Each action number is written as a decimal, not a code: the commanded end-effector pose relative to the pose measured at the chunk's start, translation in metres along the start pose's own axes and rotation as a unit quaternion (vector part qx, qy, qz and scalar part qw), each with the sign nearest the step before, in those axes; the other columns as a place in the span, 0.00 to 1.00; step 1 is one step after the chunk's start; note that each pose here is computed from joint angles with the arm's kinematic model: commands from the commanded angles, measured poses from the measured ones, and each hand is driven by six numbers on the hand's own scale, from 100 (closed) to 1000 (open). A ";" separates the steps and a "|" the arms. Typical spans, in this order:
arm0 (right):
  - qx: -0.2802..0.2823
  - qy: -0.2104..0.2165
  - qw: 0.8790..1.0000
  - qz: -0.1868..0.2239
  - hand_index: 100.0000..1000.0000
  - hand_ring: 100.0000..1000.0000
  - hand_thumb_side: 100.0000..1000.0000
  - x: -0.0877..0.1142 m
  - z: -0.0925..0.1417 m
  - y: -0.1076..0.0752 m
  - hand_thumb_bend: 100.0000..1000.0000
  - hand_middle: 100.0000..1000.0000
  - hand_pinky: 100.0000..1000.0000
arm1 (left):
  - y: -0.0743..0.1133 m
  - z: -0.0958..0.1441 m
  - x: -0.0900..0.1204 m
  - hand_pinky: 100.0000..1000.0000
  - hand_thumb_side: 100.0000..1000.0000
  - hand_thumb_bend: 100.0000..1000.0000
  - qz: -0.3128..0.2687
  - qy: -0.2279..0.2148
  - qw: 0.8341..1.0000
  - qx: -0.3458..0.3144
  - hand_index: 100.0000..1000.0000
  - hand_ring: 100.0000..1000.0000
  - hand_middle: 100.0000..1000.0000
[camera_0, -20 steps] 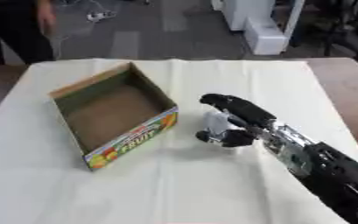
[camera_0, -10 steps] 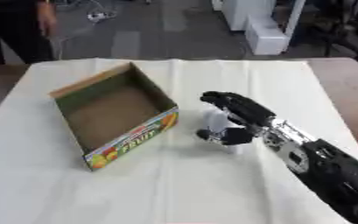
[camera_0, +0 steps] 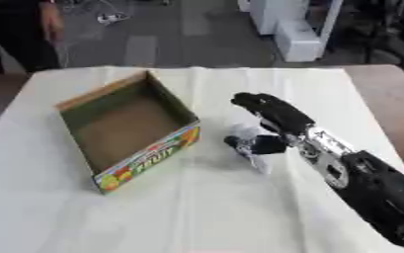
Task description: Pick up objects on the table and place them in the box.
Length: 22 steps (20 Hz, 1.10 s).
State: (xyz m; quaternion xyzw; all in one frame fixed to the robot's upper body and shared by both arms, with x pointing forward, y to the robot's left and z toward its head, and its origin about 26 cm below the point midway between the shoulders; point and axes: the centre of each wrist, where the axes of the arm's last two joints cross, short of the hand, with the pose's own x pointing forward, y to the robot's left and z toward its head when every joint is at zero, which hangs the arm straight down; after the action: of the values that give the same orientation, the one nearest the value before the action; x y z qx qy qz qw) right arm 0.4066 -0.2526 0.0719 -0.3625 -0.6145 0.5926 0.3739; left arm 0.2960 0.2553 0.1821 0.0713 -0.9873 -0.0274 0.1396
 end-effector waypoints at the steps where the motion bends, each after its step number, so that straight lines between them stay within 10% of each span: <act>1: -0.016 0.007 1.000 0.013 0.99 0.90 1.00 -0.006 -0.006 -0.009 0.55 0.95 0.93 | 0.001 -0.007 0.004 0.64 0.71 0.15 0.002 -0.013 1.000 -0.005 0.82 0.60 0.75; 22: 0.046 0.002 0.999 -0.019 1.00 0.89 0.93 -0.005 0.001 0.046 0.58 0.97 0.94 | -0.001 -0.010 0.004 0.64 0.71 0.15 0.006 -0.018 1.000 -0.002 0.82 0.60 0.75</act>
State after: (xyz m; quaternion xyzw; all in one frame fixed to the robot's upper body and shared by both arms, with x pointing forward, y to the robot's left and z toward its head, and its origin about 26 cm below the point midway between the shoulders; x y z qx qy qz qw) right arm 0.4055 -0.2537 0.0205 -0.3299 -0.5944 0.6096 0.4078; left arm 0.2967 0.2539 0.1837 0.0689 -0.9878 -0.0277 0.1368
